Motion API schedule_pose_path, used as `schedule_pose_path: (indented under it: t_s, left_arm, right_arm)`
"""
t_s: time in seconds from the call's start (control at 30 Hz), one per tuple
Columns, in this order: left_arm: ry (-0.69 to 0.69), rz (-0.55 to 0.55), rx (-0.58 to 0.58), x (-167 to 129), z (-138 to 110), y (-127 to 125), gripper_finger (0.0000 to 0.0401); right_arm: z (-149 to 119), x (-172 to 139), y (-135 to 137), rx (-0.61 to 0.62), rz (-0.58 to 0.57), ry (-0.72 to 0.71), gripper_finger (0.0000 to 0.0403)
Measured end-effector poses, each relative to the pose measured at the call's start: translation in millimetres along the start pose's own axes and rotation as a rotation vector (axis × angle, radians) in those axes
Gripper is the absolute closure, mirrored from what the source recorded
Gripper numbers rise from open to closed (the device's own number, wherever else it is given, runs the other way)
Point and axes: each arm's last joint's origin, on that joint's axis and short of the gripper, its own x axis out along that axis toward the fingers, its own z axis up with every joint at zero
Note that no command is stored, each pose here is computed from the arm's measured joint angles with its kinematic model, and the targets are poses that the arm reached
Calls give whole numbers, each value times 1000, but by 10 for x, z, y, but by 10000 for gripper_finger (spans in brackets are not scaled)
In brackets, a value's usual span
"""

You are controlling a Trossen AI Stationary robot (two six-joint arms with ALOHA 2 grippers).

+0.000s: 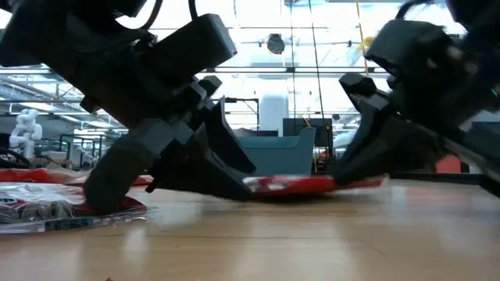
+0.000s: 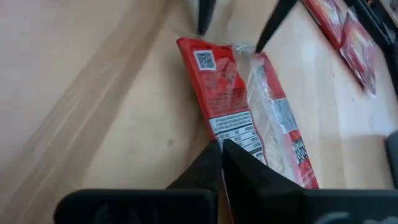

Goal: Sort popcorn bags into baskets
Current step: Put the red popcorn bag into the blue bin

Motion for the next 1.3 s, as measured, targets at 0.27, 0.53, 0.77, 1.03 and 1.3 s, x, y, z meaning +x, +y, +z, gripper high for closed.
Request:
schedule_pose_path:
  t_s: [0.27,0.53,0.77,1.03,1.3]
  left_arm:
    - [-9,144,41,-64,21,-44,164]
    - [38,276,-63,94,-23,230,114]
    - [65,283,-119,219,-68,431,232]
    - [89,238,-54,248,-94,461,391]
    - [172,376,61,137,-143,398,304]
  right_arm:
    - [118,-54,-328,184,-30,-55,402]
    - [106,57,-568,292,2,-75,403]
    - [118,61,-714,348,-6,-97,403]
    - [187,-266,-889,331,-35,-99,387]
    - [-35,-163,-756,343,24,108,316]
